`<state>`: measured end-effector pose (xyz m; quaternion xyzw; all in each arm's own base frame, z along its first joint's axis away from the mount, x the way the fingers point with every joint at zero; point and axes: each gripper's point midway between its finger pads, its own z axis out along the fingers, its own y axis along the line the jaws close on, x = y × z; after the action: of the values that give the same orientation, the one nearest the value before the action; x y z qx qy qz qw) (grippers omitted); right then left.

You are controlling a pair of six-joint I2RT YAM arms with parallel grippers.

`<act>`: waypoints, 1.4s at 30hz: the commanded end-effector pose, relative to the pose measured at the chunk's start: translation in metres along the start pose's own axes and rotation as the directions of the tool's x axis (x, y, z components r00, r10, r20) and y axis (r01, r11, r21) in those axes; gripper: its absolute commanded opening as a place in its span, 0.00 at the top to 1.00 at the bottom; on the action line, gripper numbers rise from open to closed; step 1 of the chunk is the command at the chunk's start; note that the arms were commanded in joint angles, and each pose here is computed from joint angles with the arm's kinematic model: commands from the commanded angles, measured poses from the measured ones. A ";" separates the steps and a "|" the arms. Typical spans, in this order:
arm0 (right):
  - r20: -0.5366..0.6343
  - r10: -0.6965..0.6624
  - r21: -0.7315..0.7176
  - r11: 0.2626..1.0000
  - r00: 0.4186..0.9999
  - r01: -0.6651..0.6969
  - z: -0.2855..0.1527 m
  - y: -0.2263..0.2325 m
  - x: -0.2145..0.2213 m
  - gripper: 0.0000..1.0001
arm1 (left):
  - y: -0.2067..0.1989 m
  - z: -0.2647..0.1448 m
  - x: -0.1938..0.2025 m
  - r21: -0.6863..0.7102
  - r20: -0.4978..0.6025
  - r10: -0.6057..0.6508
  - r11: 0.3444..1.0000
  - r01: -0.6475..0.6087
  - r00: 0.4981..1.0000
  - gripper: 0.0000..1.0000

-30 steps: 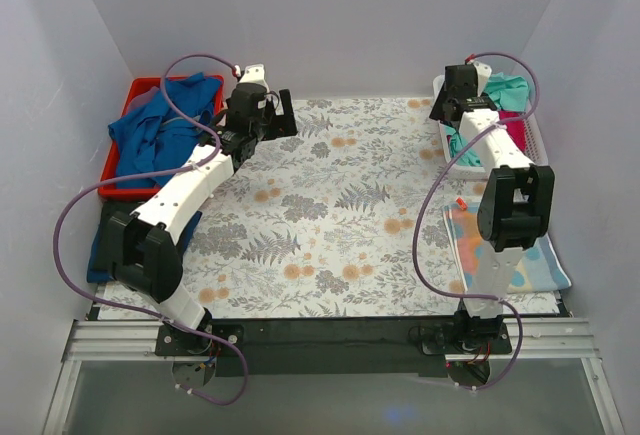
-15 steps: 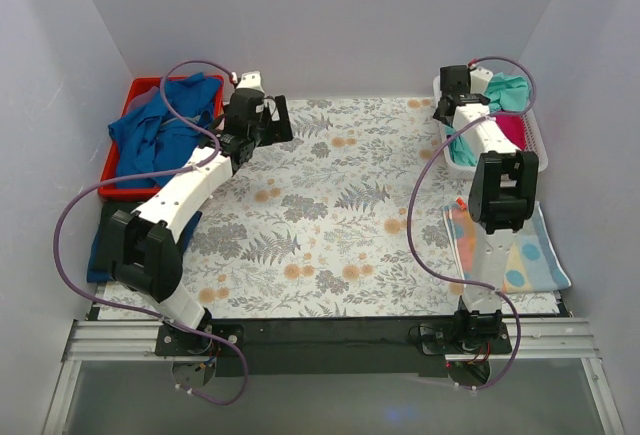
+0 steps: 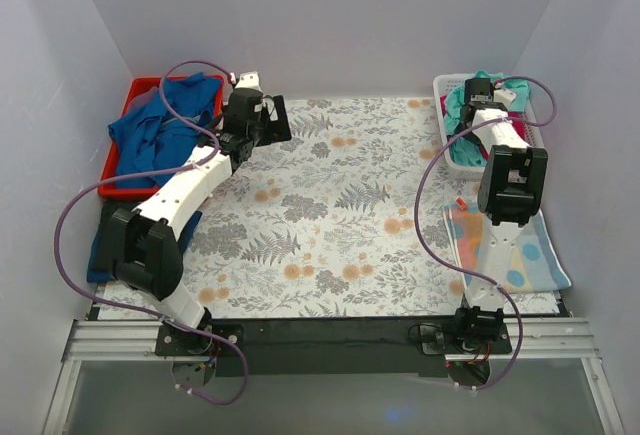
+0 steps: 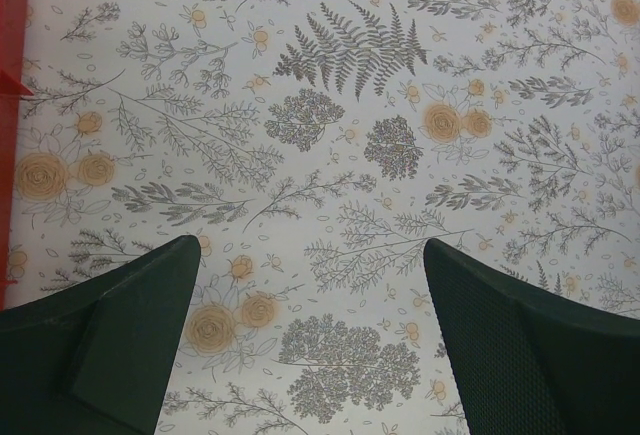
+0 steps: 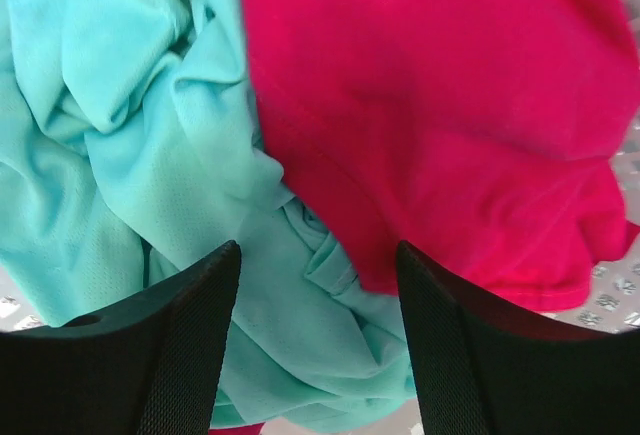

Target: Fold and stack the t-shirts

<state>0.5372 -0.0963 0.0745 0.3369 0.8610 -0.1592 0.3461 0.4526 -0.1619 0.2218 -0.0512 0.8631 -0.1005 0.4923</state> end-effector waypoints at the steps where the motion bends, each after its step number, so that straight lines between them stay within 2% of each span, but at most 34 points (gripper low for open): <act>1: -0.026 -0.015 -0.039 0.999 1.000 0.014 -0.001 0.015 0.008 0.31 | -0.004 -0.002 -0.007 0.017 0.008 -0.011 1.000 0.011 1.000 0.07; 10: -0.077 -0.036 -0.069 0.997 0.996 0.031 0.006 0.021 0.026 0.36 | 0.000 -0.003 -0.004 0.009 0.003 -0.009 1.000 0.009 1.000 0.07; 13: -0.079 -0.041 -0.067 0.997 0.996 0.036 0.006 0.021 0.028 0.45 | 0.001 -0.002 -0.001 0.005 -0.002 -0.011 1.000 0.011 1.000 0.07; 14: -0.079 -0.041 -0.066 0.997 0.996 0.036 0.007 0.020 0.028 0.53 | 0.001 -0.002 -0.002 0.005 0.000 -0.011 1.000 0.011 1.000 0.07; 17: -0.077 -0.043 -0.067 0.997 0.996 0.038 0.004 0.020 0.027 0.61 | 0.002 -0.002 -0.002 0.001 0.000 -0.011 1.000 0.011 1.000 0.07; 21: -0.051 -0.047 -0.055 0.998 0.998 0.044 -0.004 0.019 0.022 0.62 | 0.002 -0.002 0.001 0.000 -0.005 -0.013 1.000 0.013 1.000 0.07; 26: 0.011 -0.056 -0.032 0.998 0.998 0.056 -0.020 0.021 0.006 0.57 | 0.003 -0.003 0.003 -0.001 -0.007 -0.015 1.000 0.015 1.000 0.07; 29: 0.037 -0.080 -0.045 0.996 0.996 0.082 -0.030 0.034 0.005 0.58 | 0.004 -0.003 0.004 -0.003 -0.010 -0.013 1.000 0.013 1.000 0.07; 32: 0.024 -0.087 -0.063 0.994 0.996 0.088 -0.030 0.040 0.010 0.66 | 0.006 -0.003 0.004 -0.007 -0.008 -0.016 1.000 0.016 1.000 0.07; 34: 0.007 -0.088 -0.061 0.994 0.996 0.088 -0.028 0.040 0.016 0.82 | 0.006 -0.004 0.004 -0.007 -0.008 -0.015 1.000 0.014 1.000 0.07; 37: -0.011 -0.092 -0.043 0.995 0.996 0.091 -0.025 0.037 0.022 0.99 | 0.007 -0.004 0.005 -0.009 -0.009 -0.015 1.000 0.015 1.000 0.07; 42: 0.024 -0.086 0.004 0.996 0.996 0.086 -0.033 0.030 0.014 0.99 | 0.007 -0.004 0.007 -0.006 -0.012 -0.016 1.000 0.016 1.000 0.07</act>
<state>0.5370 -0.0475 0.0595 0.2831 0.8851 -0.1615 0.3323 0.4500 -0.1613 0.2030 -0.0524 0.8734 -0.0990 0.4740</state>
